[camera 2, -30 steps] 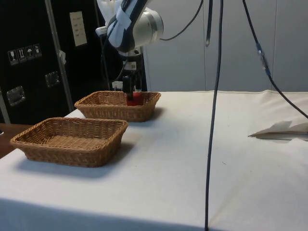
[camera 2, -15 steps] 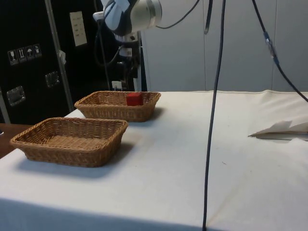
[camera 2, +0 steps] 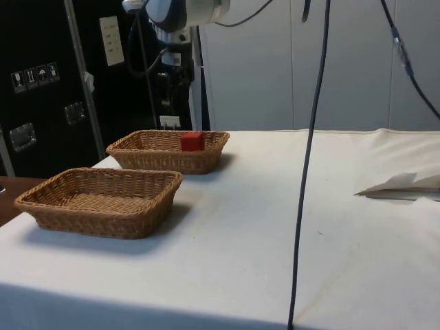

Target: Pick up the red cube and place it into the right basket.

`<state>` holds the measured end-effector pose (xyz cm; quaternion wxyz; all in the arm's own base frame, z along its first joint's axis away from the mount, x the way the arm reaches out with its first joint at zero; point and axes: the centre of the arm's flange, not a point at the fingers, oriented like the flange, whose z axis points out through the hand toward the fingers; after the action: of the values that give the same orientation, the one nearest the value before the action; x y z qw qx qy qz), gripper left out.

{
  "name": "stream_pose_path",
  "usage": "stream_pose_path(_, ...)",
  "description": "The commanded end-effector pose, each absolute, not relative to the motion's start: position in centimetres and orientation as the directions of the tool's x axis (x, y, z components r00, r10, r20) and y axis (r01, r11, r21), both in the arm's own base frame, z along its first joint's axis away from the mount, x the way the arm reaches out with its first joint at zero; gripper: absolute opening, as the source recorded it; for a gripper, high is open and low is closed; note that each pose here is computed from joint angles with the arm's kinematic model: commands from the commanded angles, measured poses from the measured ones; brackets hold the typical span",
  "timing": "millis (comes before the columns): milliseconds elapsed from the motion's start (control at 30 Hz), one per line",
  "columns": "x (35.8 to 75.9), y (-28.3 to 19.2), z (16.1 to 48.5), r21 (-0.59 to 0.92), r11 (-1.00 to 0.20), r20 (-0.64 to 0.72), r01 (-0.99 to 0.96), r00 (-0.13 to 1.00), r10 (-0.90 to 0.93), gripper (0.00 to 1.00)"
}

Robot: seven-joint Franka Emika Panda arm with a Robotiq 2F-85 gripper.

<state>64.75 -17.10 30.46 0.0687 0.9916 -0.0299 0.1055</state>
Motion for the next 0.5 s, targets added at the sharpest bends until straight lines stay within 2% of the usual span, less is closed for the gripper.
stream_pose_path(0,64.6,-16.6,30.8,0.138,-0.987,0.217,-0.077,0.975,-0.045,1.0)
stream_pose_path(467,64.6,-12.1,33.5,0.127,-0.99,0.239,-0.064,0.97,-0.032,1.0)
